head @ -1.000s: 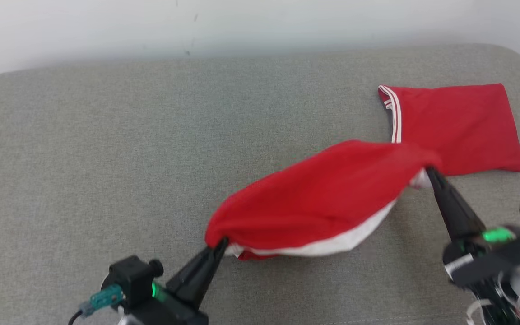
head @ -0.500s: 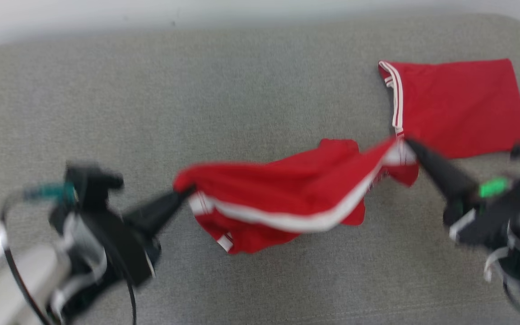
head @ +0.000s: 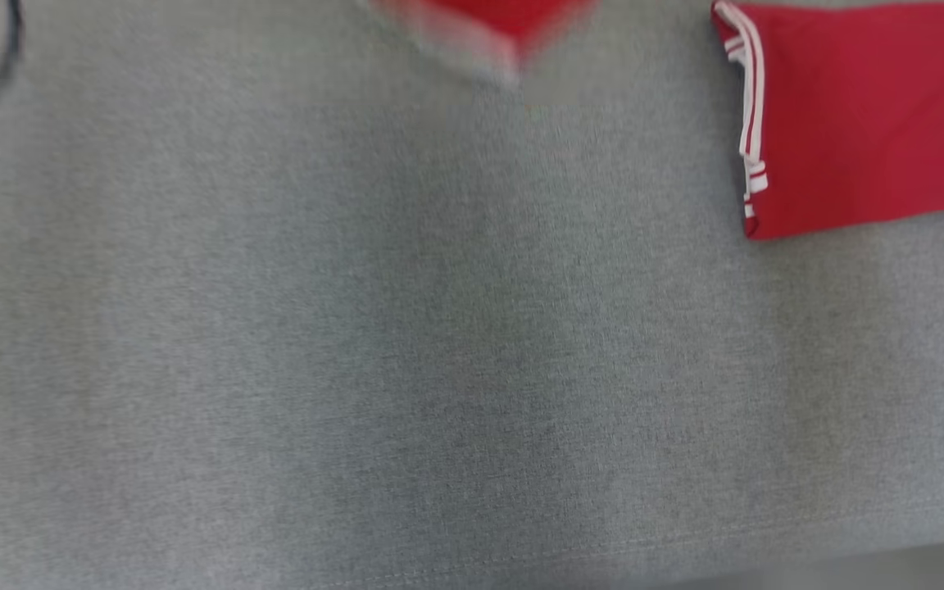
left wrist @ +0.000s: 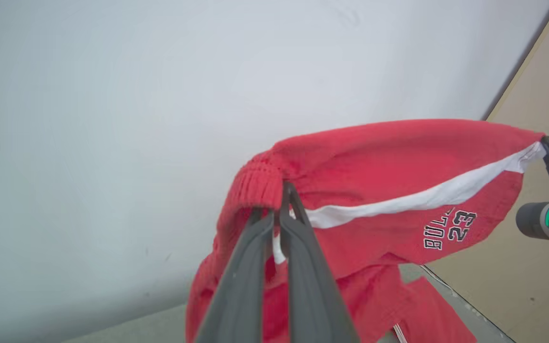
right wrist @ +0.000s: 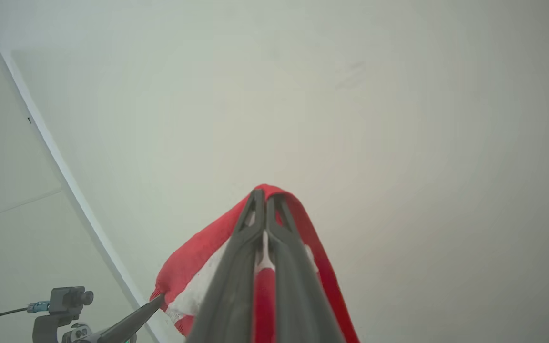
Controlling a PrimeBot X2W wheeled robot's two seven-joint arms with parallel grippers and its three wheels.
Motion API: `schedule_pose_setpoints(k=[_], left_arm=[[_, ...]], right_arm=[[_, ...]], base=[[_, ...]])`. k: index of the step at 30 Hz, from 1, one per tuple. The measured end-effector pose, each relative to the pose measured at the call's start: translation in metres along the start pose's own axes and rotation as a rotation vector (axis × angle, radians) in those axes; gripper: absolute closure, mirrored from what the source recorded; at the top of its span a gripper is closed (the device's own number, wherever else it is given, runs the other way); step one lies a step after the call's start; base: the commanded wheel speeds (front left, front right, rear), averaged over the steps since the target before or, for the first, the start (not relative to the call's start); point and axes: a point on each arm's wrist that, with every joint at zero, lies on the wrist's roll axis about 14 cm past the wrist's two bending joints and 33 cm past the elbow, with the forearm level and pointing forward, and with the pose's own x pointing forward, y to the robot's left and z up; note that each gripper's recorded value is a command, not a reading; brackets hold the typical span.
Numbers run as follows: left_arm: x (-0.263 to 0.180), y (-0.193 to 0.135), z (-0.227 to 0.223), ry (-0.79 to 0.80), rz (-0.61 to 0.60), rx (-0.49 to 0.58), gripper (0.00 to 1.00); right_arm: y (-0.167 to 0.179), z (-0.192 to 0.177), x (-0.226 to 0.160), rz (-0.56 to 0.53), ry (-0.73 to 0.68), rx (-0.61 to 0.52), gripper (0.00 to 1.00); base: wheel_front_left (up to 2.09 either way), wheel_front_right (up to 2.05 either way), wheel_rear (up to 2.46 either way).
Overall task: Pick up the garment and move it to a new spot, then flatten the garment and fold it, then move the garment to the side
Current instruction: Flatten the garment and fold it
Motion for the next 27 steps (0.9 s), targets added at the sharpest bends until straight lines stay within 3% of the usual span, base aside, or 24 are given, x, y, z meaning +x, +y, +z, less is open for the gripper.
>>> schedule_pose_setpoints(k=[2, 5, 10, 17, 22, 27], left_arm=[[0.010, 0.007, -0.013, 0.026, 0.005, -0.020, 1.00], [0.012, 0.021, -0.090, 0.195, 0.027, -0.079, 1.00], [-0.041, 0.034, -0.212, 0.468, 0.090, -0.153, 1.00], [-0.105, 0.044, -0.261, 0.537, 0.175, -0.197, 1.00], [-0.130, 0.024, -0.280, 0.506, 0.175, -0.236, 1.00], [-0.145, 0.001, -0.289, 0.482, 0.146, -0.202, 1.00]], right_arm=[[-0.013, -0.009, 0.002, -0.022, 0.003, 0.005, 1.00], [-0.050, -0.061, -0.018, -0.105, 0.119, 0.023, 1.00], [-0.071, -0.158, -0.084, -0.196, 0.320, 0.125, 1.00], [-0.050, -0.225, -0.156, -0.258, 0.451, 0.257, 1.00], [-0.047, -0.234, -0.200, -0.330, 0.474, 0.281, 1.00], [-0.053, -0.228, -0.244, -0.412, 0.482, 0.259, 1.00]], base=[[0.00, 0.00, 0.00], [0.00, 0.00, 0.00], [0.00, 0.00, 0.00], [0.00, 0.00, 0.00], [0.00, 0.00, 0.00], [0.00, 0.00, 0.00]])
